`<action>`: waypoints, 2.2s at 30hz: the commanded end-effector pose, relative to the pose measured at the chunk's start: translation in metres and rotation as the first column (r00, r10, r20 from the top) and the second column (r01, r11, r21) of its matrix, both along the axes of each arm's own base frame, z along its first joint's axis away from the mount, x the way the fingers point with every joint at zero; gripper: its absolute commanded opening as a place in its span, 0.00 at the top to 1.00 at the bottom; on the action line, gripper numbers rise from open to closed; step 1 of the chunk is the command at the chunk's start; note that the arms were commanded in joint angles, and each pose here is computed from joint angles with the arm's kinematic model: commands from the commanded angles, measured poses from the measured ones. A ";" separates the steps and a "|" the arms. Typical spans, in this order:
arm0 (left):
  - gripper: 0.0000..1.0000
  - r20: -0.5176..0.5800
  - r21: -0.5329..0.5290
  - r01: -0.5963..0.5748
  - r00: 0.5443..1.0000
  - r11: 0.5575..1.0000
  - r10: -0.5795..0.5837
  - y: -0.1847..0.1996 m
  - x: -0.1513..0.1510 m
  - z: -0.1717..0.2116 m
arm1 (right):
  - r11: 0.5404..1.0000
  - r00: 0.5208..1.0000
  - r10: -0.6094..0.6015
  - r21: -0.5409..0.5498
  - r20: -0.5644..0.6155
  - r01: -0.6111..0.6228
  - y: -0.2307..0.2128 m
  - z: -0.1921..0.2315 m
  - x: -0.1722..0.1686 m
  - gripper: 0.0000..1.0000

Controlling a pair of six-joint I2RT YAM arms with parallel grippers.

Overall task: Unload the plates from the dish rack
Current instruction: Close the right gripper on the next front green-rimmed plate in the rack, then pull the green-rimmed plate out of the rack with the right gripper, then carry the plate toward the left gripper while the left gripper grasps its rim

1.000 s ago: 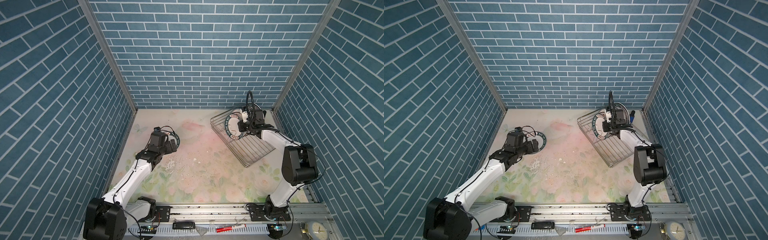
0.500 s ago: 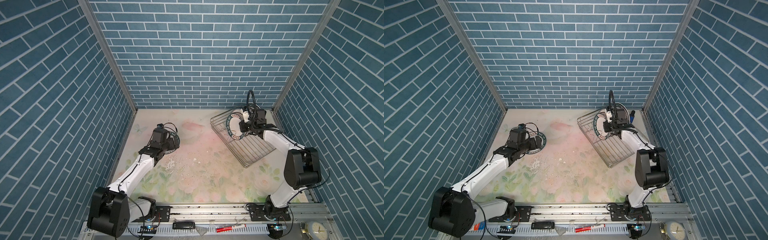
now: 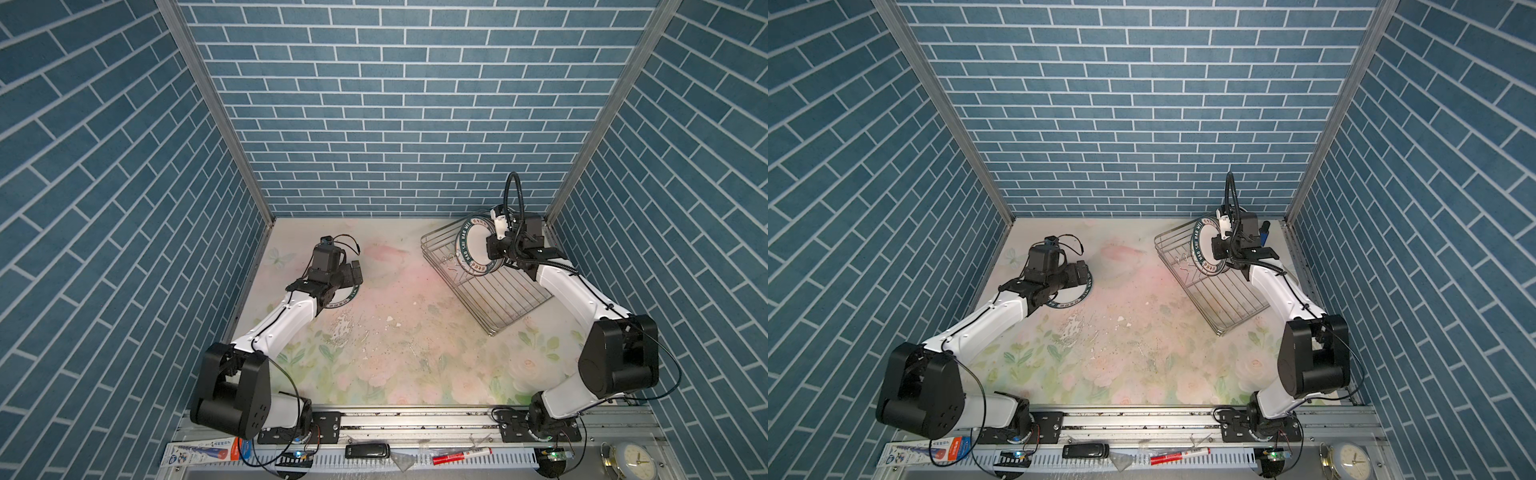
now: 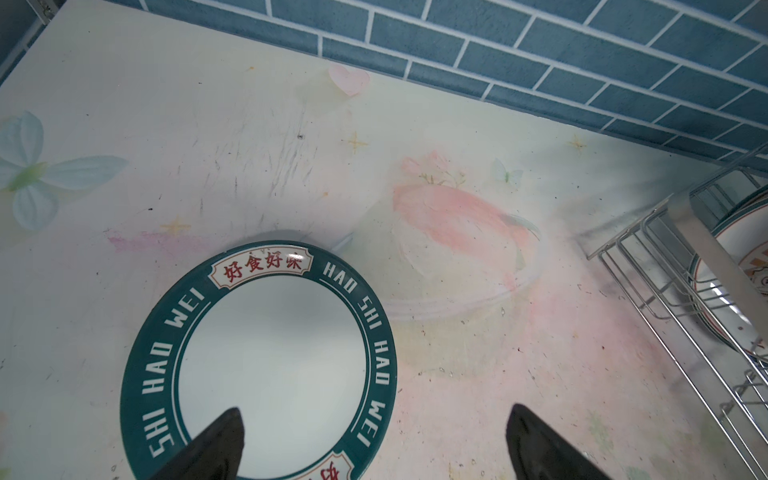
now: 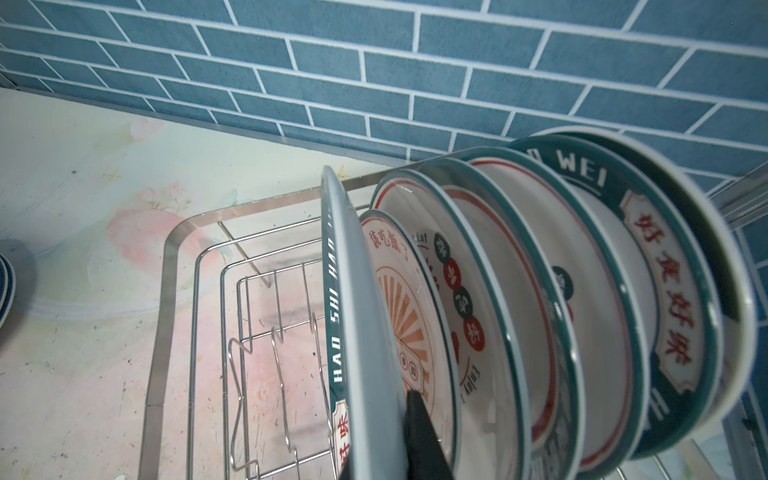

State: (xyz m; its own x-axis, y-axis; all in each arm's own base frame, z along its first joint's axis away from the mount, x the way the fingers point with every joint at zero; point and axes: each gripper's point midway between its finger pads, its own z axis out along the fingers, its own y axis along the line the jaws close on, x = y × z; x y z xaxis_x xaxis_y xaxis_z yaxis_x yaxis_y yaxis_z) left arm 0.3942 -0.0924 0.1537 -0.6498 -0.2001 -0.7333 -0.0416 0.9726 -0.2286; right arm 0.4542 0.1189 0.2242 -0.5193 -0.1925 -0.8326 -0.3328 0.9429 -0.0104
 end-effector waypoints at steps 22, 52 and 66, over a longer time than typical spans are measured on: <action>0.01 0.141 -0.185 0.245 0.965 0.952 -0.221 -0.055 -0.009 0.019 | 0.771 0.990 0.142 0.625 0.016 -0.121 0.101 0.059 -0.087 1.00; 0.32 0.148 -0.535 0.435 0.892 0.724 -0.427 -0.113 -0.008 0.016 | 0.492 0.869 0.479 0.858 -0.125 -0.148 0.234 0.005 -0.086 1.00; 0.78 0.155 -0.544 0.443 0.888 0.713 -0.434 -0.115 -0.008 0.019 | 0.467 0.851 0.506 0.874 -0.142 -0.132 0.243 -0.004 -0.083 0.91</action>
State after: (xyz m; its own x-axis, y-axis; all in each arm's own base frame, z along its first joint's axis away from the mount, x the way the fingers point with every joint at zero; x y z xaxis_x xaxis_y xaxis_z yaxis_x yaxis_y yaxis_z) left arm 0.3844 -0.2027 0.1615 -0.7841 -0.2856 -0.5511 0.3138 0.5836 -0.7489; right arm 0.3691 0.3446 0.1827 -0.8639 0.2503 -0.4371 -0.3331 0.3670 0.8685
